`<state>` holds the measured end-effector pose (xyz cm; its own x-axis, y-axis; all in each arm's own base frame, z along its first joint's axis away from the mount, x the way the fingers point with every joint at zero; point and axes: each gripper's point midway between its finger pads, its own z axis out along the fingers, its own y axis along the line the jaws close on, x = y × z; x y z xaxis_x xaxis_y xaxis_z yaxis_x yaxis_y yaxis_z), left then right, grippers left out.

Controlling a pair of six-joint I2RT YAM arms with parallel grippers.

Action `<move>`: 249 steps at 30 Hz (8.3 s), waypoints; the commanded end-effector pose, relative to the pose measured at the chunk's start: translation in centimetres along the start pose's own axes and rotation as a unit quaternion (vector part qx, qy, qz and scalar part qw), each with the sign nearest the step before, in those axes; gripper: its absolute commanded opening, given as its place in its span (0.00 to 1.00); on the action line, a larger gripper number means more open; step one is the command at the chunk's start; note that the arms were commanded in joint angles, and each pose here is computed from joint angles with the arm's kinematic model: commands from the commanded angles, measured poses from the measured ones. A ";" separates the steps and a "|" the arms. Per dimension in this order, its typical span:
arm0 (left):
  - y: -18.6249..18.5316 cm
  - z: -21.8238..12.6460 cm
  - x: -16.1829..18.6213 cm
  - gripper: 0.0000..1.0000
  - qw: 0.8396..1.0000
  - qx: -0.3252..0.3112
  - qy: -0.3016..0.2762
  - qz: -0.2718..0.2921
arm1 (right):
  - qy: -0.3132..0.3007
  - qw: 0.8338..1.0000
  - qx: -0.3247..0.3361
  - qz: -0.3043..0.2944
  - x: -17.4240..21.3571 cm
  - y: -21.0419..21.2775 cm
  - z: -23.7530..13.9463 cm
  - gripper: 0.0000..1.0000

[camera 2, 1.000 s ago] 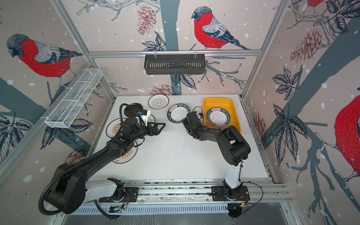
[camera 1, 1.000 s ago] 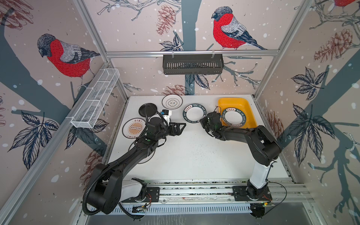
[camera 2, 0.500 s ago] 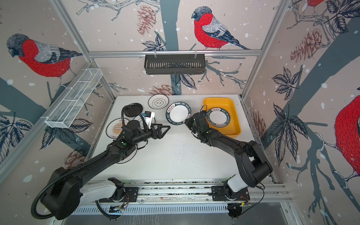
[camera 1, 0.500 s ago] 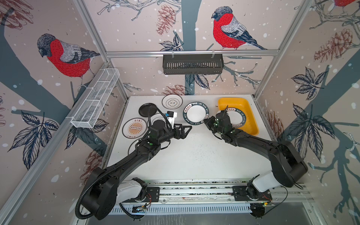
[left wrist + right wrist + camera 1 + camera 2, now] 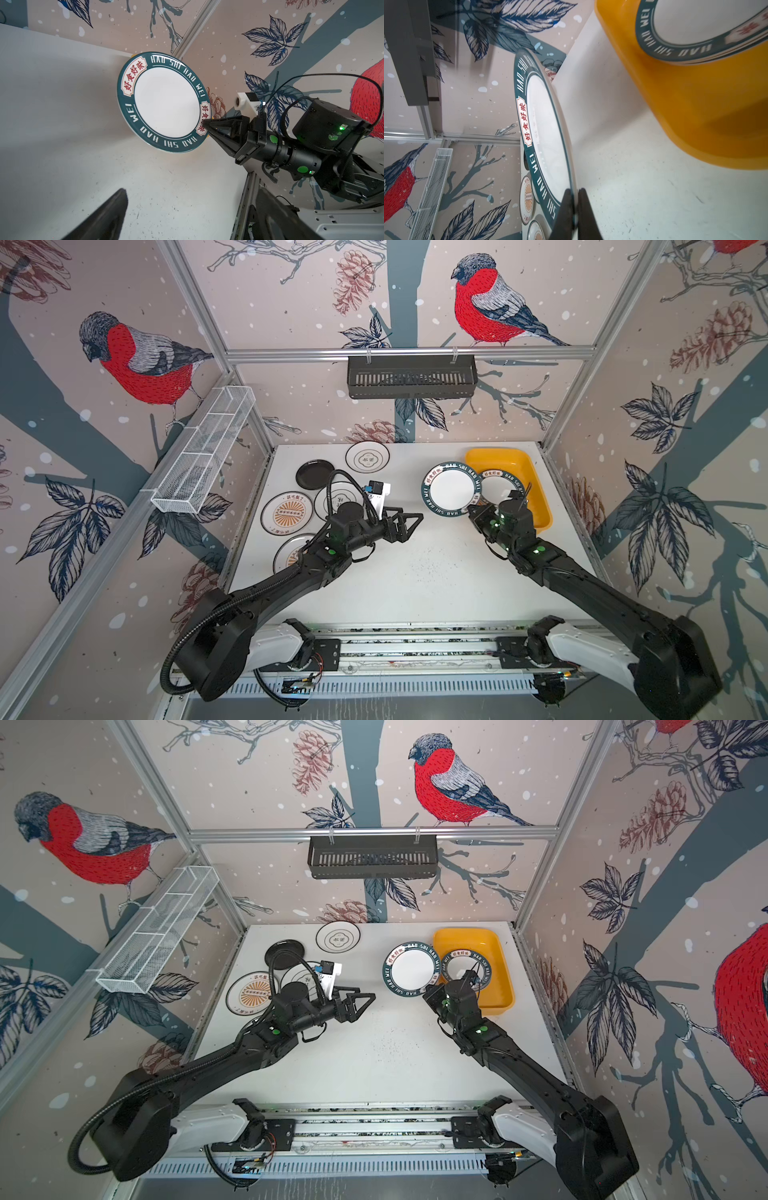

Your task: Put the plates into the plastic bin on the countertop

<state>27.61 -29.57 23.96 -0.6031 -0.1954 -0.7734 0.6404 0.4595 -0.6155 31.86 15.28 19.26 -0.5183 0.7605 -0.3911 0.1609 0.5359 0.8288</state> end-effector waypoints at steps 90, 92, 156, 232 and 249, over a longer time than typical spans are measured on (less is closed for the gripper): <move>1.6 17.3 -2.4 0.96 0.993 0.058 0.073 0.075 | -0.058 0.980 0.118 0.148 -14.5 -15.4 7.1 0.01; 1.7 17.3 -2.4 0.97 0.993 0.056 0.073 0.073 | -0.057 0.980 0.121 0.151 -14.5 -15.6 7.2 0.03; 4.7 6.6 -3.5 0.97 0.997 -0.078 0.003 0.022 | -0.053 0.995 0.043 -0.066 -11.6 -2.0 4.3 1.00; 28.9 -28.9 6.4 0.97 0.786 -0.478 -0.195 -0.341 | 0.441 0.841 -0.181 -0.257 36.4 8.1 16.3 0.91; 27.1 -23.5 4.1 0.97 0.848 -0.388 -0.161 -0.323 | 0.444 0.858 -0.126 -0.226 35.5 4.8 17.0 0.65</move>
<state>30.66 2.52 6.56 -0.4816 -0.7966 -0.3655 -0.3946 0.5694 -0.7211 28.82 52.47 4.50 -0.9067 -0.1468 -0.3954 -0.4172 0.4498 0.7897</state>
